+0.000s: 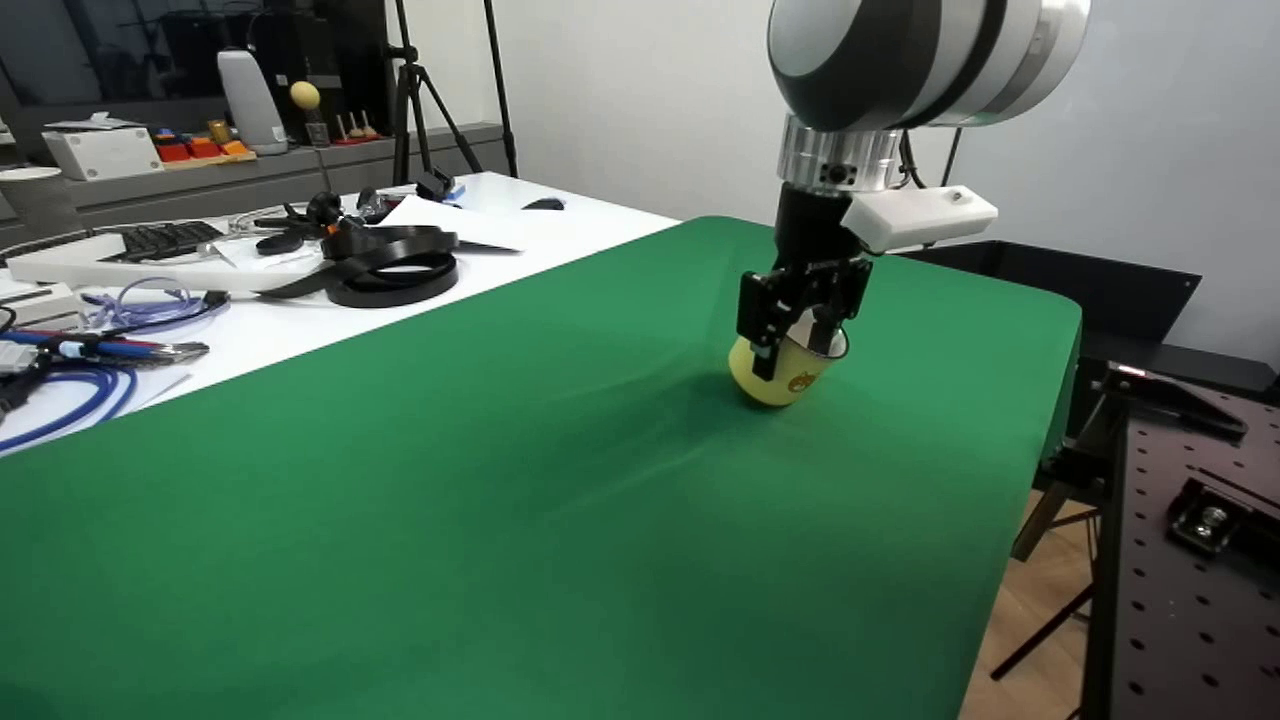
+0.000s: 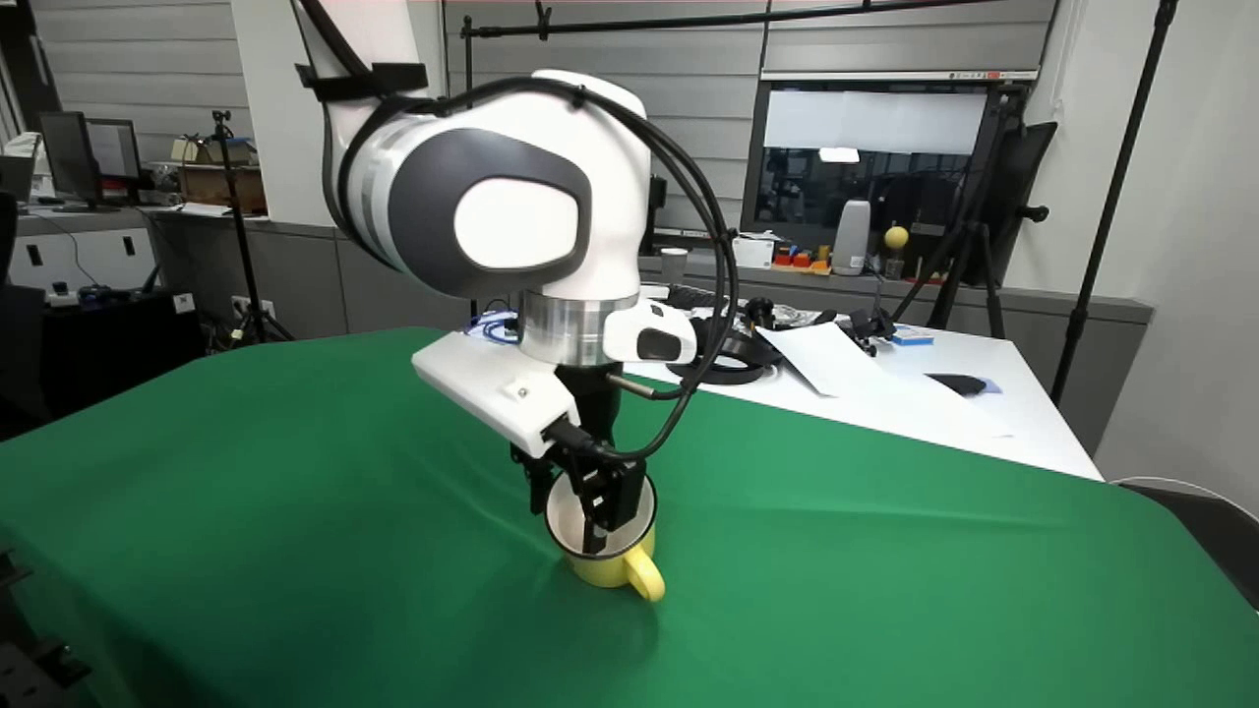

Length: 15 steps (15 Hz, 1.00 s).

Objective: Move the mug to the left.

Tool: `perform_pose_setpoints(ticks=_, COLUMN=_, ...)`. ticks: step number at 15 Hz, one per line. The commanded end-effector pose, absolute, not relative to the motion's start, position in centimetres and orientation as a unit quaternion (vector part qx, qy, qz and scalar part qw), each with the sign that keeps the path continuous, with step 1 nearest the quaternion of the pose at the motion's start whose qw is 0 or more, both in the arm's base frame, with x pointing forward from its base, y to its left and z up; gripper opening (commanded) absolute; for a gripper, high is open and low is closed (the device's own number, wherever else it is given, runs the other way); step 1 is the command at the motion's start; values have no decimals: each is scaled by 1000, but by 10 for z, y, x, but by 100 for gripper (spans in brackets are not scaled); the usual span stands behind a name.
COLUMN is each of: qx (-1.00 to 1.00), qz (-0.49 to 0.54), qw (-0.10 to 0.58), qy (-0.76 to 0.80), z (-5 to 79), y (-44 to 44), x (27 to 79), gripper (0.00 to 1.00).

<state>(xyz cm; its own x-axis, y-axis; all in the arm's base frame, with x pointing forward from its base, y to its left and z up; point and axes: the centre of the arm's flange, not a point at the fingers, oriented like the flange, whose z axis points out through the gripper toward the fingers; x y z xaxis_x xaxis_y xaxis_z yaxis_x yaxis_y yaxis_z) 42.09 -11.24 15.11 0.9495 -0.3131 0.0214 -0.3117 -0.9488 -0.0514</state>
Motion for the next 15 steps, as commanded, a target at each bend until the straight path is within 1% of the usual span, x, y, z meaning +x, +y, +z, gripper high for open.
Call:
perform_pose_setpoints(ticks=1, qx=-987, qz=-22, qw=24, qy=160, z=149, y=-121, x=393, gripper=45)
perform_pose_setpoints(ticks=7, qx=-988, qz=-44, qw=17, qy=150, z=158, y=-128, x=384, gripper=3)
perform_pose_setpoints(ticks=8, qx=-988, qz=-48, qw=17, qy=145, z=179, y=-120, x=452, gripper=1)
perform_pose_setpoints(ticks=10, qx=-990, qz=-50, qw=21, qy=128, z=196, y=-116, x=471, gripper=0)
perform_pose_setpoints(ticks=11, qx=-992, qz=-47, qw=27, qy=112, z=206, y=-111, x=483, gripper=3)
perform_pose_setpoints(ticks=15, qx=-997, qz=-13, qw=49, qy=65, z=243, y=-85, x=516, gripper=3)
